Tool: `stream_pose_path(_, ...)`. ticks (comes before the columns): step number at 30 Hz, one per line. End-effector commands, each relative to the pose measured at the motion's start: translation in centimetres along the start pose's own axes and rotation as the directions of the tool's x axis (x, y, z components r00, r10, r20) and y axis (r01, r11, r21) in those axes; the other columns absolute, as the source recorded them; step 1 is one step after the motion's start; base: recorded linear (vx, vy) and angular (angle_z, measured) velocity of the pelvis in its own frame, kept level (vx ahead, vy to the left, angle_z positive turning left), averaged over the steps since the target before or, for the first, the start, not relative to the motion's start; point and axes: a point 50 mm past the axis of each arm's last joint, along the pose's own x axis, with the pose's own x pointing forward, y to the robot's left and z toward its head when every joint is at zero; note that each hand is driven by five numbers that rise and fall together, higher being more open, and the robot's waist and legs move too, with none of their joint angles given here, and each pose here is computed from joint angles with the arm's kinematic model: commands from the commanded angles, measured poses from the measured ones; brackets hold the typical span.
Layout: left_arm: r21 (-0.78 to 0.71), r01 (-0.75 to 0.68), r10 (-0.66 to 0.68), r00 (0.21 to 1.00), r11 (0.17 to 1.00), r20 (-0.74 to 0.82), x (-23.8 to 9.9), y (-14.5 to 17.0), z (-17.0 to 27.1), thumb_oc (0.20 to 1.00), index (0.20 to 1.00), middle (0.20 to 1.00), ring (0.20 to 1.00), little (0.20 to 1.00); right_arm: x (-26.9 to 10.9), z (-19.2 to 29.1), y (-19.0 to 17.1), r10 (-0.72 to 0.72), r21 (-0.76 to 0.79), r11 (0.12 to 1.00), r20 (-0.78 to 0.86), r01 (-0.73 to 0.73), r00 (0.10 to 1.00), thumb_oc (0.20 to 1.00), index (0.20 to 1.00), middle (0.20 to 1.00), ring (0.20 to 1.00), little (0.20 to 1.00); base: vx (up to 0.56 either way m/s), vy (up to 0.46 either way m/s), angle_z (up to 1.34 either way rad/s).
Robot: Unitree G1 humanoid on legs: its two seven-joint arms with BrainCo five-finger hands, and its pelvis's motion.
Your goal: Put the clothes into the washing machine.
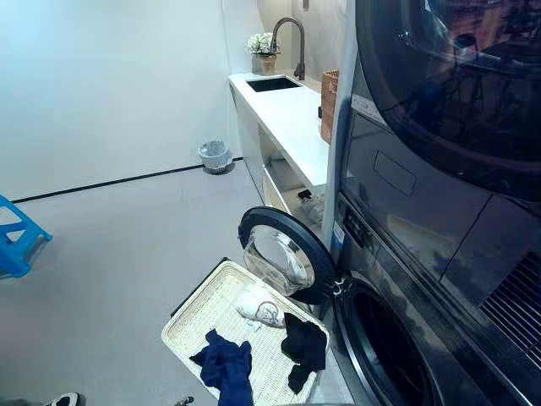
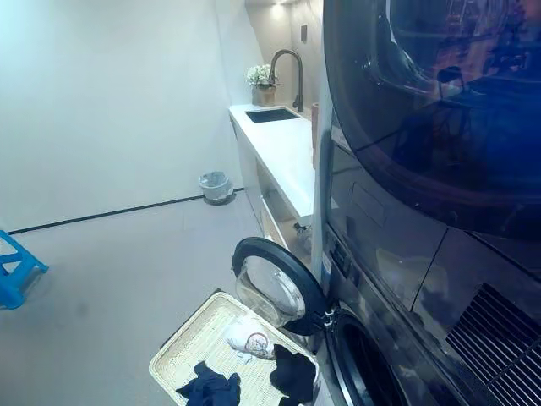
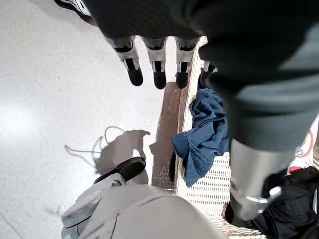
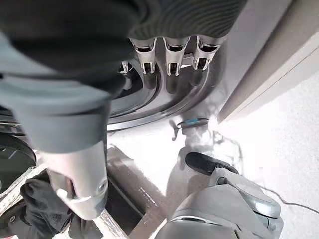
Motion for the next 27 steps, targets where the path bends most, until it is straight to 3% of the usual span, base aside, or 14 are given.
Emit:
stream_pose_path(1,-0.005,-0.027,0.027,0.998,1.0,0.061,0.8,1.7,2.9,1.0,1.0,1.0,1.0,1.0,0.2,2.8,-0.6,-0.027,0.016,1.0,0.048,0.026,0.999,1.0,1.0,1.0,1.0,1.0,0.12,-0.078,-0.29)
stream_pose_path(11,-0.072,-0.063,0.069,0.994,0.995,0.082,0.7,2.4,3.1,1.0,1.0,1.0,1.0,1.0,0.2,2.7,-0.9,-0.033,0.029,0.999,0.045,0.031,0.998,1.0,1.0,1.0,1.0,1.0,0.0,0.0,0.0)
stream_pose_path(22,-0.265,-0.195,0.252,0.947,0.944,0.201,0.5,4.6,5.1,1.0,1.0,1.0,1.0,1.0,0.1,4.1,-2.0,-0.06,0.072,0.996,0.098,0.053,0.993,1.0,1.0,1.0,1.0,1.0,0.01,-0.003,0.0)
stream_pose_path(25,-0.382,-0.282,0.411,0.855,0.88,0.315,0.0,6.3,8.5,1.0,1.0,1.0,1.0,1.0,-0.1,6.6,-2.5,-0.076,0.094,0.994,0.176,0.06,0.981,1.0,1.0,1.0,1.0,1.0,-0.19,0.011,0.02)
stream_pose_path(27,-0.493,-0.354,0.571,0.712,0.794,0.408,-1.0,8.4,12.7,1.0,1.0,1.0,1.0,1.0,-0.4,9.4,-2.9,-0.093,0.12,0.991,0.26,0.063,0.961,1.0,1.0,1.0,1.0,1.0,-0.26,-0.003,0.09)
